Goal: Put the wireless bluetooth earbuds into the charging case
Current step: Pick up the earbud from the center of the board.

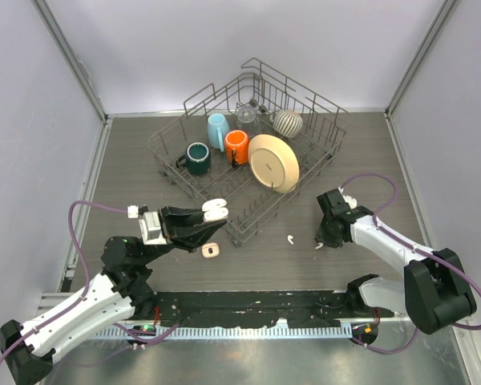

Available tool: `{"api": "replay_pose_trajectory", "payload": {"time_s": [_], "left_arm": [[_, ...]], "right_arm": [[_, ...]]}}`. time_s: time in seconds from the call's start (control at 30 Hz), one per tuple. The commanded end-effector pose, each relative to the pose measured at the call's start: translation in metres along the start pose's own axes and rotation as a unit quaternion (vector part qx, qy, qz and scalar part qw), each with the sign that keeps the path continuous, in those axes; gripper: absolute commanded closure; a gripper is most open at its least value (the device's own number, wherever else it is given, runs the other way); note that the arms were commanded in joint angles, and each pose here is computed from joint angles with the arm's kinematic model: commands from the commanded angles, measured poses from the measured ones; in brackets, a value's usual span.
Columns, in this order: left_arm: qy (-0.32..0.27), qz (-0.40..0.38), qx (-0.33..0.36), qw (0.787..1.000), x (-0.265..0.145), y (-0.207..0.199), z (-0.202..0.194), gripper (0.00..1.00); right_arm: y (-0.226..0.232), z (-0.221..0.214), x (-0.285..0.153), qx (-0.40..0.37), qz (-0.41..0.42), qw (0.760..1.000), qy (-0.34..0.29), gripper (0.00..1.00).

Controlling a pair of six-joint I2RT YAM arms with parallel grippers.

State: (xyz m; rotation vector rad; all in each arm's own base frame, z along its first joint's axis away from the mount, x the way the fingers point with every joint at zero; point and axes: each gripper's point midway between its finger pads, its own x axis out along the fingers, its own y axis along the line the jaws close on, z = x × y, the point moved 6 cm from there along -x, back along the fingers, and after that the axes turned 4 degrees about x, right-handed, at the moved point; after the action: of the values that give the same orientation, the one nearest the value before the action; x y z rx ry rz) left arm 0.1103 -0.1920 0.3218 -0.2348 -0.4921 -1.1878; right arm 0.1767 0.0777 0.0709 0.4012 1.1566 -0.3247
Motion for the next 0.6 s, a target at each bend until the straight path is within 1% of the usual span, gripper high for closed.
{"api": "replay_pose_trajectory", "payload": {"time_s": [0.0,0.1,0.17,0.23,0.27,0.37,0.4,0.43,0.47,0.5,0.53,0.57], "left_arm": [[-0.015,0.007,0.012,1.0,0.0,0.002,0.006,1.0],[-0.014,0.009,0.012,1.0,0.0,0.002,0.006,1.0],[-0.013,0.01,0.013,1.0,0.0,0.003,0.005,1.0],[-0.014,0.01,0.012,1.0,0.001,0.003,0.006,1.0],[-0.014,0.01,0.012,1.0,0.001,0.003,0.006,1.0],[-0.013,0.011,0.012,1.0,0.002,0.003,0.005,1.0],[-0.014,0.012,0.012,1.0,0.002,0.004,0.006,1.0],[-0.013,0.014,0.011,1.0,0.002,0.004,0.005,1.0],[-0.012,0.013,0.011,1.0,0.002,0.004,0.005,1.0],[-0.013,0.014,0.011,1.0,0.002,0.004,0.005,1.0],[-0.013,0.013,0.011,1.0,0.002,0.004,0.005,1.0],[-0.011,0.012,0.009,1.0,0.002,0.004,0.004,1.0]], "right_arm": [[0.005,0.009,-0.007,0.003,0.006,1.0,-0.024,0.9],[0.007,0.015,-0.022,-0.001,0.017,0.999,-0.043,0.98],[0.012,0.02,-0.036,-0.01,0.034,0.998,-0.057,0.99],[0.021,0.03,-0.06,-0.017,0.059,0.994,-0.092,0.99],[0.03,0.027,-0.071,-0.037,0.076,0.991,-0.102,0.99],[0.052,0.041,-0.122,-0.045,0.132,0.975,-0.172,0.99],[0.062,0.034,-0.139,-0.067,0.159,0.968,-0.184,0.99],[0.068,0.046,-0.164,-0.06,0.167,0.958,-0.226,0.99],[0.073,0.048,-0.178,-0.067,0.175,0.952,-0.243,0.99],[0.08,0.039,-0.193,-0.094,0.193,0.944,-0.251,0.99],[0.088,0.049,-0.216,-0.085,0.204,0.933,-0.285,0.99],[0.094,0.048,-0.228,-0.102,0.214,0.925,-0.297,0.99]]}}
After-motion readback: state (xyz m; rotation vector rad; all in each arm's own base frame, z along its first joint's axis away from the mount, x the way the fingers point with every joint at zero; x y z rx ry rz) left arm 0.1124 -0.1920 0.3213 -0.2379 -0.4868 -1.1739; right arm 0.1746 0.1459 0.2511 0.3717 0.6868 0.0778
